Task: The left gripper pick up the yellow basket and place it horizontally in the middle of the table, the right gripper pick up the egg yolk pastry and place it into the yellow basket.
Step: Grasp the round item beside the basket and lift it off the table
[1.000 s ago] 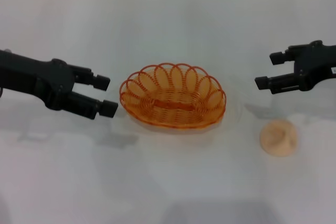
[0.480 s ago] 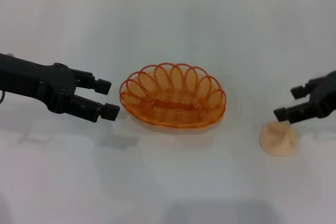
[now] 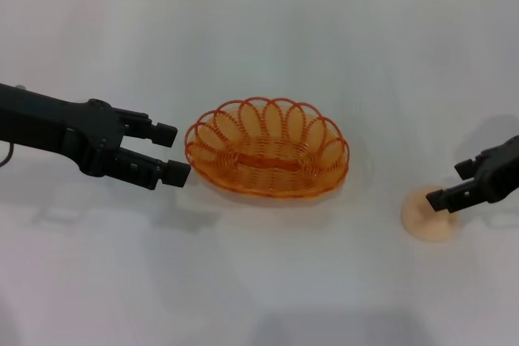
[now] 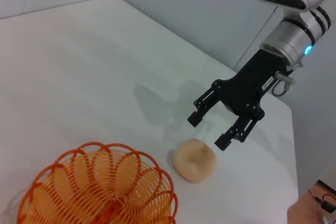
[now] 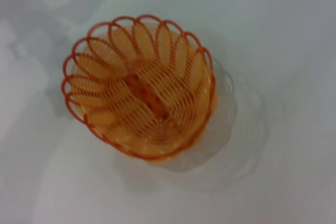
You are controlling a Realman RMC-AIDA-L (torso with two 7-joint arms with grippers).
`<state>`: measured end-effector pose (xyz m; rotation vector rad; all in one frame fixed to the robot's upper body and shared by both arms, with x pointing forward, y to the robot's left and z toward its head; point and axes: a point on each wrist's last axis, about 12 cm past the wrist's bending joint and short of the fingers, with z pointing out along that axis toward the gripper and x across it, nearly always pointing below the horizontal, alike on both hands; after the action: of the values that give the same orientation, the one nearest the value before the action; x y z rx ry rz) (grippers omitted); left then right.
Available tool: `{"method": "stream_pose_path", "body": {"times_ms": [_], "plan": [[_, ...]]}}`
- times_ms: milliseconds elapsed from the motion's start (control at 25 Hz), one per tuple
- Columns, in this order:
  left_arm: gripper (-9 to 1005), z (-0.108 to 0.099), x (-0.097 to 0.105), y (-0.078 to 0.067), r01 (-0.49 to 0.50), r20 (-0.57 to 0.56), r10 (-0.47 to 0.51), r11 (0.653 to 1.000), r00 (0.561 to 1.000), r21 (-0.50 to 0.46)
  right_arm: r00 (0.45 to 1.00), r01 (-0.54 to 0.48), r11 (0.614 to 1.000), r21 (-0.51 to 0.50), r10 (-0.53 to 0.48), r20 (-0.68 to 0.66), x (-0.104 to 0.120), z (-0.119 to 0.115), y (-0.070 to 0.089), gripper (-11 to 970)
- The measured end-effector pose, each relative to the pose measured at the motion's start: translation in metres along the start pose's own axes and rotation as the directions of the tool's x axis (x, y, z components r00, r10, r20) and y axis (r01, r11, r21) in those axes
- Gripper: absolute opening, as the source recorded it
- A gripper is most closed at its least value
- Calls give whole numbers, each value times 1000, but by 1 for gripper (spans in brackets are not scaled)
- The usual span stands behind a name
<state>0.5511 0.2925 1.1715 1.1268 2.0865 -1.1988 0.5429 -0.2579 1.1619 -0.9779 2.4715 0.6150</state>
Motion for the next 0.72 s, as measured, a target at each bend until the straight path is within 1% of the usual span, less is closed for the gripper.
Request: {"method": "stream_pose_path", "body": {"times_ms": [160,360,720], "plan": [[888,1,1,0,3,4,-3,1000,1000,1,1000,-14,1000,-2,14,-22,4,8,-1,682],[888,3,1,0,5,8,-5,1000,1000,3,999,-5,1000,1,5,-42,5,17,0,671],[888,5,2,-1,6,12,-6,1000,1000,7,999,5,1000,12,-4,-49,6,19,-1,650]]}}
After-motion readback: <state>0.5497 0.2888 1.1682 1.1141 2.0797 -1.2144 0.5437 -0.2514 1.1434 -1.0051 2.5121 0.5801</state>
